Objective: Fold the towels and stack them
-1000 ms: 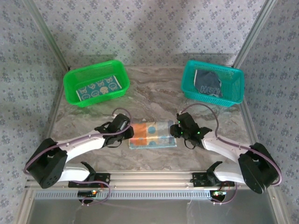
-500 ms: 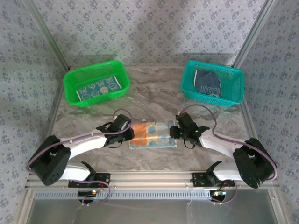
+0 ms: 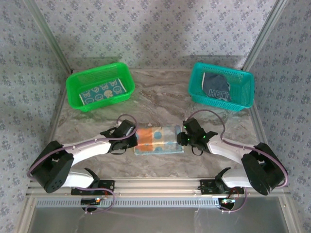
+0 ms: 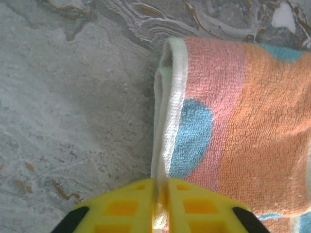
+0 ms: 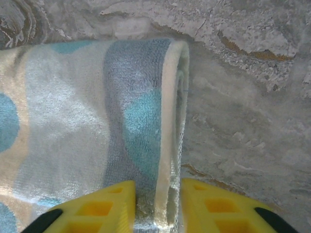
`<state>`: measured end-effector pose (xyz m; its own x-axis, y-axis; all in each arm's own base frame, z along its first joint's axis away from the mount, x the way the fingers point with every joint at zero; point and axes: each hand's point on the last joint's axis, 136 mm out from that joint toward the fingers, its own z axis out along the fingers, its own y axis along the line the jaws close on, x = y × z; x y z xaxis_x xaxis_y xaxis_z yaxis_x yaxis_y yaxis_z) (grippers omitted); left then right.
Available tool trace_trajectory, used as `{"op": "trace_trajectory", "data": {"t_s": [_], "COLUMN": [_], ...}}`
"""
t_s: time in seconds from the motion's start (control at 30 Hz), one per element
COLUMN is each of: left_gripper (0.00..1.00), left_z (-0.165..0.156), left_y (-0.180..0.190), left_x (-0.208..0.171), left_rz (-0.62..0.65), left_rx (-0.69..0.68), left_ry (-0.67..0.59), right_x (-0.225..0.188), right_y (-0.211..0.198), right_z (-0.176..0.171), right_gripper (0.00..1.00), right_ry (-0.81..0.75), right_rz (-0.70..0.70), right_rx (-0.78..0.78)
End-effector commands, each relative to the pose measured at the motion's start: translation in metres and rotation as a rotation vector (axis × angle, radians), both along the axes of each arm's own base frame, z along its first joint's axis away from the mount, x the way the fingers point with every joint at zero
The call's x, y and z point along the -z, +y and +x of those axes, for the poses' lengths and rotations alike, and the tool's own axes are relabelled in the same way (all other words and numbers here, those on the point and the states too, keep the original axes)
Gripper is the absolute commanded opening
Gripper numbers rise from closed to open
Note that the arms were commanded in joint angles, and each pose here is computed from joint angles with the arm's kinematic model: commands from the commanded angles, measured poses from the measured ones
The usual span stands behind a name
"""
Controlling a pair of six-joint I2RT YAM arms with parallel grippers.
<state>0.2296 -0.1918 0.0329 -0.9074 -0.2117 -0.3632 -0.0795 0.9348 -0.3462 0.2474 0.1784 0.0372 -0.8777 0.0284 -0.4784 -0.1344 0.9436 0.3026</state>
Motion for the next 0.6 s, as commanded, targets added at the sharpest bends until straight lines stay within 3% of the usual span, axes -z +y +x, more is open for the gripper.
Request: {"op": "trace_trajectory", "data": {"t_s": [0.0, 0.07, 0.2, 0.57], "left_gripper": [0.1, 0.0, 0.0, 0.0], "left_z": [-0.002, -0.002, 0.0, -0.001], "left_y": [0.0, 0.0, -0.002, -0.001], "left_x": [0.0, 0.0, -0.009, -0.059], "left_rz": [0.004, 0.001, -0.006, -0.046], "left_rx": [-0.001, 0.0, 0.007, 0.02], "left_ry": [0.004, 0.005, -0.005, -0.062], "right_x": [0.005, 0.004, -0.005, -0.043], "right_y": [-0.001, -0.001, 0.001, 0.003], "right_z": [-0.004, -0.004, -0.004, -0.008], "right_gripper": [0.27, 0.13, 0.01, 0.0], "right_ry": [0.026, 0.028, 0.02, -0.011], "right_rz": [-0.002, -0.002, 0.003, 0.027], "right_rx": [0.003, 0.001, -0.005, -0.024]}}
